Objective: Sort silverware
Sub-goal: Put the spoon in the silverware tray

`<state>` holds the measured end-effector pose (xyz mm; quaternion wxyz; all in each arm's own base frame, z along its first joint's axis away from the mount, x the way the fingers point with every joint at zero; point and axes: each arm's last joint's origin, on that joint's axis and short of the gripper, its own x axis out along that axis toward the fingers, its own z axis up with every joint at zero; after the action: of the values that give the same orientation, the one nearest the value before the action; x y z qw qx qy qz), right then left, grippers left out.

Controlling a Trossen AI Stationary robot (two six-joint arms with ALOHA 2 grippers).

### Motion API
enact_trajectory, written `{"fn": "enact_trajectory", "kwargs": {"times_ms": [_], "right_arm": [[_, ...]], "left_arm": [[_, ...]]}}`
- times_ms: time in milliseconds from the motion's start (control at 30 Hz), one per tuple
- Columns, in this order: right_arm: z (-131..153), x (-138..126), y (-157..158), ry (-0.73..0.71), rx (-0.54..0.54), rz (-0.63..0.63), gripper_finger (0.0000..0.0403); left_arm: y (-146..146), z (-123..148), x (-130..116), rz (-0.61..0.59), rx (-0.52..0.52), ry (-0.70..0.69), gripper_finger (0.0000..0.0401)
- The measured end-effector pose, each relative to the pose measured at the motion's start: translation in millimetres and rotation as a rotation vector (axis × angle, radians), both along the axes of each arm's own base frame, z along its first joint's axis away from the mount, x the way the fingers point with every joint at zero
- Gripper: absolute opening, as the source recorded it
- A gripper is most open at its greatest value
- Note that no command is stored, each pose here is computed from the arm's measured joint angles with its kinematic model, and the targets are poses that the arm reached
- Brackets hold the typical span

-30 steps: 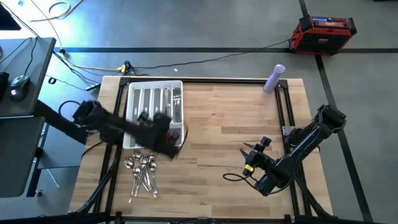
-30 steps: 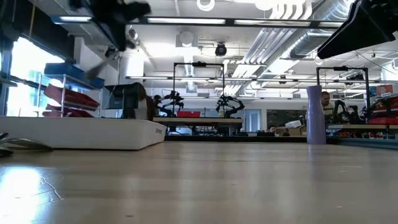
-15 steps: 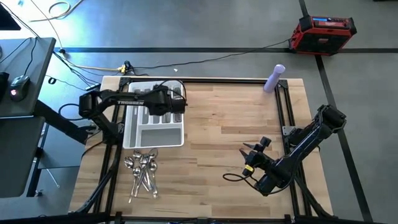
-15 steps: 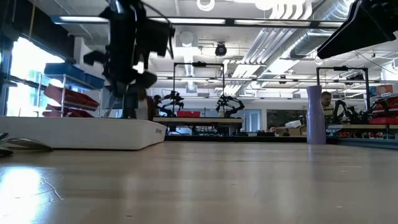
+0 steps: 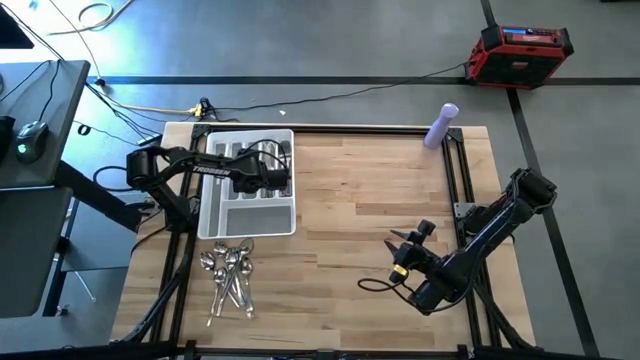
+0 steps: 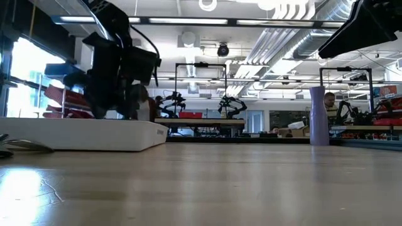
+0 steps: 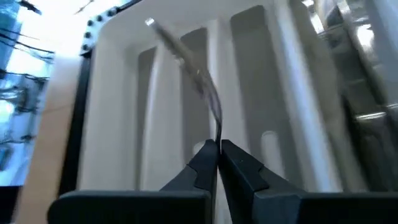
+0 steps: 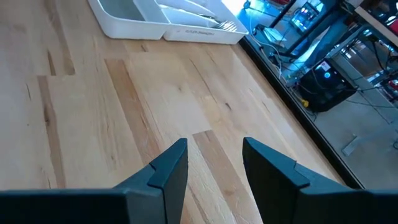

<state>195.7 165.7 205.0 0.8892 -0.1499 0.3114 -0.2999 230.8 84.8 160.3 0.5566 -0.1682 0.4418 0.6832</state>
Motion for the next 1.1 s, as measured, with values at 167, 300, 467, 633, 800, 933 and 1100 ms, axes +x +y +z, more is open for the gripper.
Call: {"fn": "enact_trajectory", "kwargs": {"times_ms": [167, 300, 467, 633, 800, 933, 1100], "right_arm": [[-0.2, 0.3, 0.5, 0.001, 0.010, 0.000, 0.0138], [-0.2, 0.3, 0.5, 0.004, 0.007, 0.002, 0.0138], [-0.2, 0.3, 0.5, 0.006, 0.004, 0.004, 0.0138], [-0.2, 0.4, 0.6, 0.011, 0.000, 0.008, 0.0138], [-0.5, 0.7, 1.1, 0.011, 0.014, 0.007, 0.0138], [-0.8, 1.6, 2.2, 0.007, 0.034, 0.007, 0.0138], [-0.9, 1.9, 2.7, 0.011, 0.037, 0.011, 0.0138]], "left_arm": [[5.4, -3.1, 3.4, -0.005, -0.054, -0.051, 0.0010], [5.9, -3.7, 2.8, 0.001, -0.084, -0.054, 0.0041], [3.1, 5.1, -3.3, 0.006, -0.117, 0.033, 0.0092], [-25.1, 44.1, -12.1, -0.063, -0.206, 0.196, 0.0129], [-104.3, 62.1, -16.5, -0.265, -0.335, 0.029, 0.0143], [-175.2, 55.7, -30.9, -0.373, -0.448, -0.143, 0.0142], [-245.7, 48.7, -56.6, -0.441, -0.544, -0.308, 0.0144]]}}
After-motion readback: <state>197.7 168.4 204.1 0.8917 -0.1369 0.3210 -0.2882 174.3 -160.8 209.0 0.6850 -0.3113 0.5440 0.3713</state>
